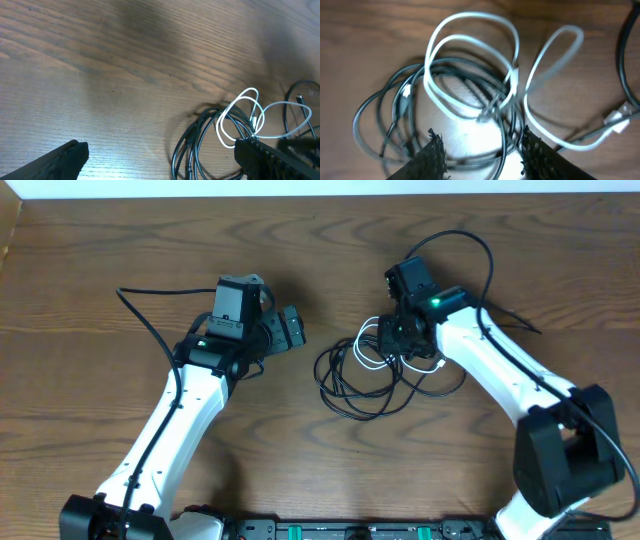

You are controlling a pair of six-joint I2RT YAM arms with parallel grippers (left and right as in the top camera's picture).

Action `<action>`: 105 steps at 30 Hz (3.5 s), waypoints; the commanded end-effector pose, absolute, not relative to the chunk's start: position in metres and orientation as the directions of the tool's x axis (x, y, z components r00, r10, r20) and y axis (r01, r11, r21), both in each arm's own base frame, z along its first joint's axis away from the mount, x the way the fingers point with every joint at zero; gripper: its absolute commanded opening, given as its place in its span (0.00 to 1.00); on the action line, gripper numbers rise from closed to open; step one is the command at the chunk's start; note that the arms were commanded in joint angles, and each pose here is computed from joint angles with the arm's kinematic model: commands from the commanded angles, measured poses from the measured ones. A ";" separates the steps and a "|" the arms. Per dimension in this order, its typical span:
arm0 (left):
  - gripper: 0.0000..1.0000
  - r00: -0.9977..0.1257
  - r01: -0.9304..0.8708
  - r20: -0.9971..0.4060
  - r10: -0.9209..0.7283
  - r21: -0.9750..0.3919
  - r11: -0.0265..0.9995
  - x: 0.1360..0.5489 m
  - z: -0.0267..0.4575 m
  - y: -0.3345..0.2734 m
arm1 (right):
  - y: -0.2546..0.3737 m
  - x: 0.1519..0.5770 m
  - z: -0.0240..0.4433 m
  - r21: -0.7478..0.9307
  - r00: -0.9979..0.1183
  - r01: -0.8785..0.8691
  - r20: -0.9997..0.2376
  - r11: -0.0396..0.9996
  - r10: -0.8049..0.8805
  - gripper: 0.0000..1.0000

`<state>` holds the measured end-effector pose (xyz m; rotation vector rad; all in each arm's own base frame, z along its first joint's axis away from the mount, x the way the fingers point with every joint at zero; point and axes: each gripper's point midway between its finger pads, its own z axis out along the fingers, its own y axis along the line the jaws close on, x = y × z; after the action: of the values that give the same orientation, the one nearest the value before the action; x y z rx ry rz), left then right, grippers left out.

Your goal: Untangle cables

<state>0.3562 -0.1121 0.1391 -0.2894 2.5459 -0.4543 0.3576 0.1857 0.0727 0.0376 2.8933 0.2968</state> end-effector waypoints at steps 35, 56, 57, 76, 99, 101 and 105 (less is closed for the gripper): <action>1.00 -0.827 -0.117 -0.478 -0.297 -0.371 0.921 0.357 0.143 -0.109 | 0.206 0.377 0.156 0.276 -0.860 -0.255 -0.503 0.927 -0.087 0.01; 1.00 -0.827 -0.116 -0.478 -0.297 -0.371 0.921 0.357 0.143 -0.109 | 0.152 0.352 0.188 0.055 -0.833 -0.204 -0.534 0.977 -0.144 0.09; 1.00 -0.827 -0.117 -0.478 -0.297 -0.371 0.921 0.357 0.143 -0.109 | 0.147 0.350 0.182 0.031 -0.845 -0.193 -0.514 0.981 -0.150 0.09; 1.00 -0.827 -0.116 -0.478 -0.297 -0.371 0.921 0.357 0.143 -0.109 | 0.219 0.349 0.137 0.311 -0.913 -0.255 -0.388 0.915 -0.123 0.36; 1.00 -0.827 -0.117 -0.478 -0.297 -0.371 0.921 0.357 0.143 -0.109 | 0.270 0.388 0.025 0.248 -0.915 -0.229 -0.384 0.941 -0.122 0.24; 1.00 -0.827 -0.117 -0.478 -0.297 -0.371 0.921 0.357 0.143 -0.109 | 0.268 0.386 0.023 0.229 -0.911 -0.256 -0.382 0.939 -0.155 0.24; 1.00 -0.827 -0.117 -0.478 -0.297 -0.371 0.921 0.357 0.143 -0.109 | 0.262 0.377 0.019 0.194 -0.908 -0.302 -0.355 0.933 -0.220 0.23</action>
<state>0.3562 -0.1122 0.1391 -0.2890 2.5460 -0.4544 0.3775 0.2683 0.0189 -0.2908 2.7717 0.4132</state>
